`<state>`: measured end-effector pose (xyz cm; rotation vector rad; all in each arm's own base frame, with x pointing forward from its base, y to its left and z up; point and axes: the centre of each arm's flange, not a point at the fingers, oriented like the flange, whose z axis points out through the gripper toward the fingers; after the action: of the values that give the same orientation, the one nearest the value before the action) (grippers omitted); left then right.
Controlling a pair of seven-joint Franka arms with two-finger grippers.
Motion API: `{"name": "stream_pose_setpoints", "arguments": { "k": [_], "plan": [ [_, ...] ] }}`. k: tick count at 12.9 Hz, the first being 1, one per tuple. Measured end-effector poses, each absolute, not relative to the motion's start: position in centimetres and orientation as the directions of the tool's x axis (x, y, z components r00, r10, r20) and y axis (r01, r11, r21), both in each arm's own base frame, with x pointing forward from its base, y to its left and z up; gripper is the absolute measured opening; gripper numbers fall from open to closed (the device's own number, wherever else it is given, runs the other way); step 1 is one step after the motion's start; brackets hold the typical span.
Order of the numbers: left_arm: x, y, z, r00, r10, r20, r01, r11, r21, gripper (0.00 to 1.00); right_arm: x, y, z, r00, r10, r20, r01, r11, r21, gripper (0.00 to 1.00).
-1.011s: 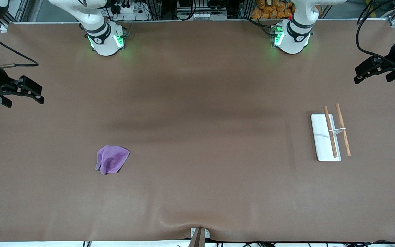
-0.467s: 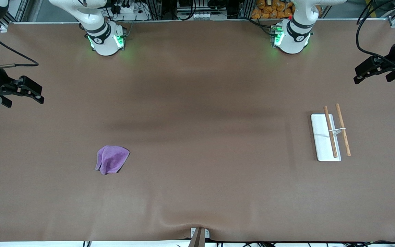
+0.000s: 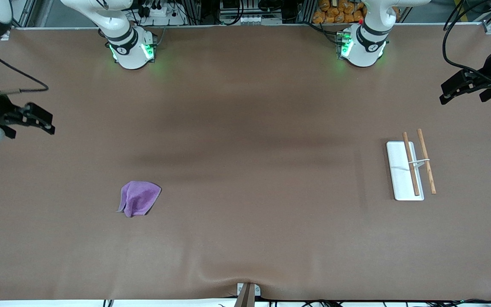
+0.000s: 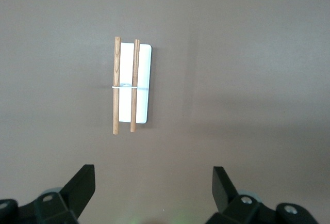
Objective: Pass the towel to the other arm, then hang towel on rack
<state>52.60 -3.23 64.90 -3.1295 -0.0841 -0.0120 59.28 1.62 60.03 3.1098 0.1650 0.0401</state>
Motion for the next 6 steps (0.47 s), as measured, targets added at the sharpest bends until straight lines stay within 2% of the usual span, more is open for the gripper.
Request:
{"name": "stream_pose_setpoints", "arguments": {
  "k": [6],
  "plan": [
    [52.6, -3.5, 64.8, 0.999, 0.047, 0.005, 0.047, -0.999, -0.011, 1.0, 60.9, 2.1, 56.5, 0.991, 0.128, -0.028, 0.129, -0.99, 0.056, 1.0]
  ]
}}
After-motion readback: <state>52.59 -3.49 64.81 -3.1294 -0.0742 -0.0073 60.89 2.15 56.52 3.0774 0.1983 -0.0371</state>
